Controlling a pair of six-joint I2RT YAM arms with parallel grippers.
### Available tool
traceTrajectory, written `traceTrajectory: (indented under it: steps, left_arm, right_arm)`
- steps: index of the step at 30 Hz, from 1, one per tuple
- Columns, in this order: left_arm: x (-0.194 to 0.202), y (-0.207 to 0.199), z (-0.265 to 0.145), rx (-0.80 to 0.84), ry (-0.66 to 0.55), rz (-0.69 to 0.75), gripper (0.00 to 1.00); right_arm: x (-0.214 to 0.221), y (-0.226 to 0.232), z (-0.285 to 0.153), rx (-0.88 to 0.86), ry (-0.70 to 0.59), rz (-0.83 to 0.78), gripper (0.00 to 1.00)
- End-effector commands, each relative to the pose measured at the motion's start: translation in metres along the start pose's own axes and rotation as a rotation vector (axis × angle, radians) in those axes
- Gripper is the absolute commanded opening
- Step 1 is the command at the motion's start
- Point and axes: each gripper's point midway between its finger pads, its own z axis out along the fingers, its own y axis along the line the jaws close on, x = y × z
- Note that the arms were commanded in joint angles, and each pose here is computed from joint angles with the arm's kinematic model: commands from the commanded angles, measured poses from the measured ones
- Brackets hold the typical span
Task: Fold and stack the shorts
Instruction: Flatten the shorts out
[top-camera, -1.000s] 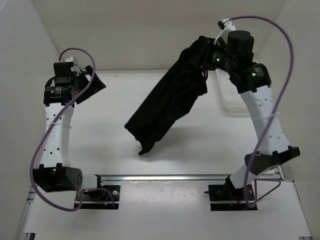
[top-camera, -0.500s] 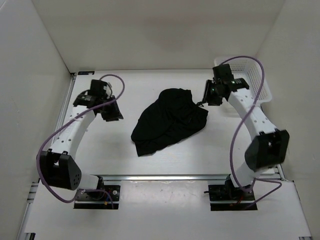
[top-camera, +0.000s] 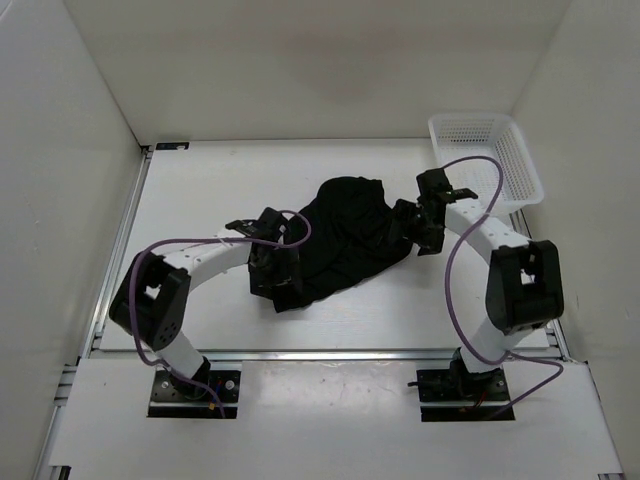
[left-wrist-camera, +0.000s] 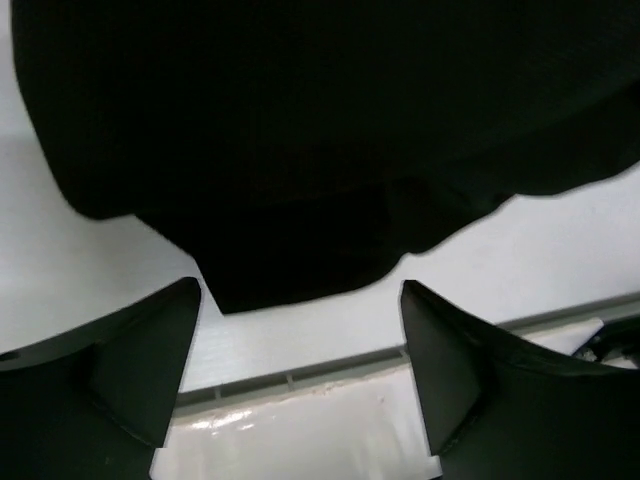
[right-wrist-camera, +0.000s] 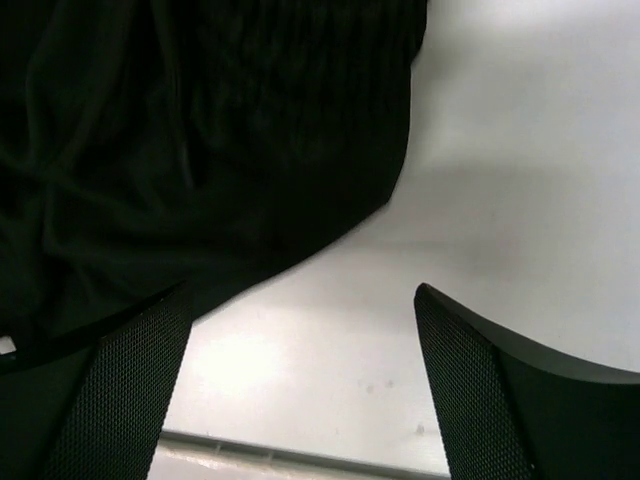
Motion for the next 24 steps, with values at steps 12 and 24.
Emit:
traceTrajectory:
  steps: [12,24]
  left_arm:
    - [-0.024,0.003,0.004,0.037,-0.041,-0.041,0.11]
    - [-0.171,0.021,-0.186,0.018,-0.511,-0.101,0.11]
  right_arm:
    - [-0.076,0.030,0.036,-0.066,-0.091,-0.012,0.00]
    - [-0.143,0.096,-0.104,-0.200,-0.351,-0.111,0.00]
